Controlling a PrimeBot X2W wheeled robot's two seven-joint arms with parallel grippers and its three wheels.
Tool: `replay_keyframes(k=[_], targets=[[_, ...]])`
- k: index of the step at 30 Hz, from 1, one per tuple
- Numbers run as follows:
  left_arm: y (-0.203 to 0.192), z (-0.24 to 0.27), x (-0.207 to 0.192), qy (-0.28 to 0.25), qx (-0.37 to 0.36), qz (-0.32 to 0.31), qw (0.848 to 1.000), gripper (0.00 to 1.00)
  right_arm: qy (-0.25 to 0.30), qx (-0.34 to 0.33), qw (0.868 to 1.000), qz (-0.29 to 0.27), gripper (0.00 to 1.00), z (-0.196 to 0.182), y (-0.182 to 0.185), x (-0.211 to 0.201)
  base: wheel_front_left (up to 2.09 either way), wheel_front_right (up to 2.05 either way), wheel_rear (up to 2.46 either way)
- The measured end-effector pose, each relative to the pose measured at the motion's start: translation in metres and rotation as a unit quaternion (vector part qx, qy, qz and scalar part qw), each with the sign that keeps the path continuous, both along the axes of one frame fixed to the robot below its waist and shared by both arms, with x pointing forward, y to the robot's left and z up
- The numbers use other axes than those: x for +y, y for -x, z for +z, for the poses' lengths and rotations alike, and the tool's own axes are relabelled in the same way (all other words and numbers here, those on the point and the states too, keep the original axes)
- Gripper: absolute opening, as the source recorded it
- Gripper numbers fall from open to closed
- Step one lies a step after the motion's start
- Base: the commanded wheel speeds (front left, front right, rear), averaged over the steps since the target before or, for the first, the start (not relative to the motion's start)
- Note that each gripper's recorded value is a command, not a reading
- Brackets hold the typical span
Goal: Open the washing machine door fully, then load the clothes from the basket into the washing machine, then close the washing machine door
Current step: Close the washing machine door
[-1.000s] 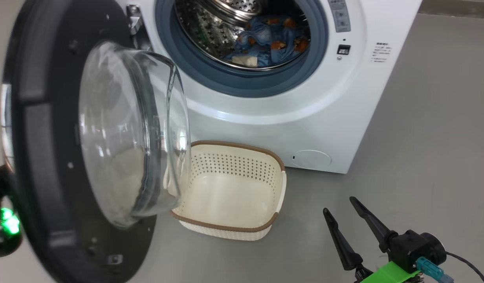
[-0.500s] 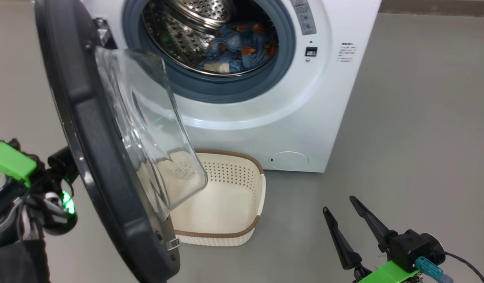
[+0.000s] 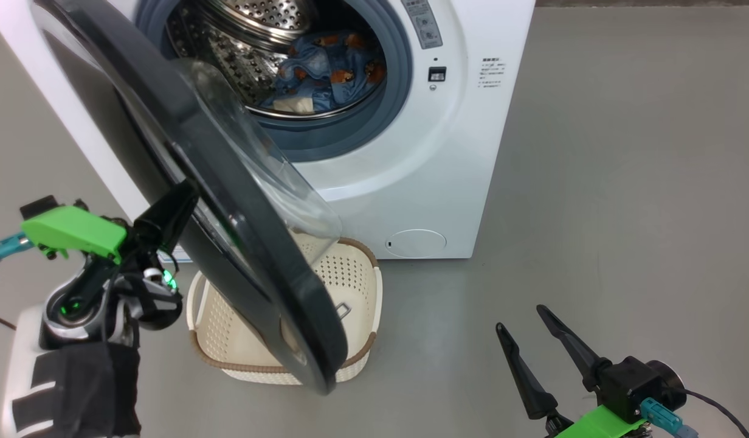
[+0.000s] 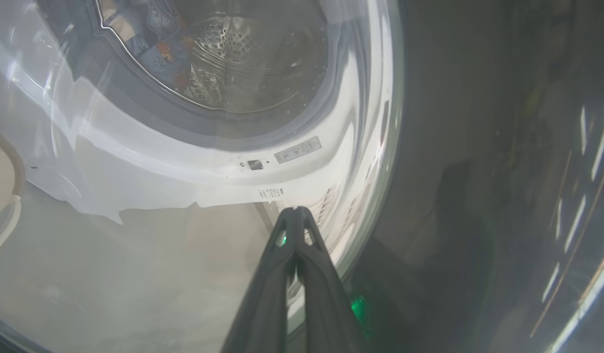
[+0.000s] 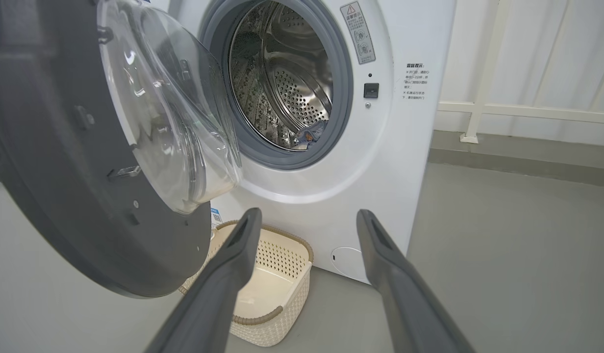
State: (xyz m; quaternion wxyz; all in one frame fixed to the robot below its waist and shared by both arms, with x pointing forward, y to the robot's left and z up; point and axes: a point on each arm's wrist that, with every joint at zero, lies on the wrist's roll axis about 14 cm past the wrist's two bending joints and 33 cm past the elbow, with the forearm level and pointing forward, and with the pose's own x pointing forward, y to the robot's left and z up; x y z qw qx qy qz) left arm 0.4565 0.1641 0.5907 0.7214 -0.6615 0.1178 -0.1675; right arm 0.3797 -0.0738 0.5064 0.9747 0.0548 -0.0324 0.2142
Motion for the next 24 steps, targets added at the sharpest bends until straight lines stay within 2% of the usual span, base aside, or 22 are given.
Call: replay_keyframes(k=[24], targets=[[-0.021, -0.01, -0.044, 0.017, 0.004, -0.024, 1.0, 0.0, 0.007, -0.01, 1.0, -0.015, 1.0, 0.006, 0.006, -0.013, 0.0, 0.0, 0.0]])
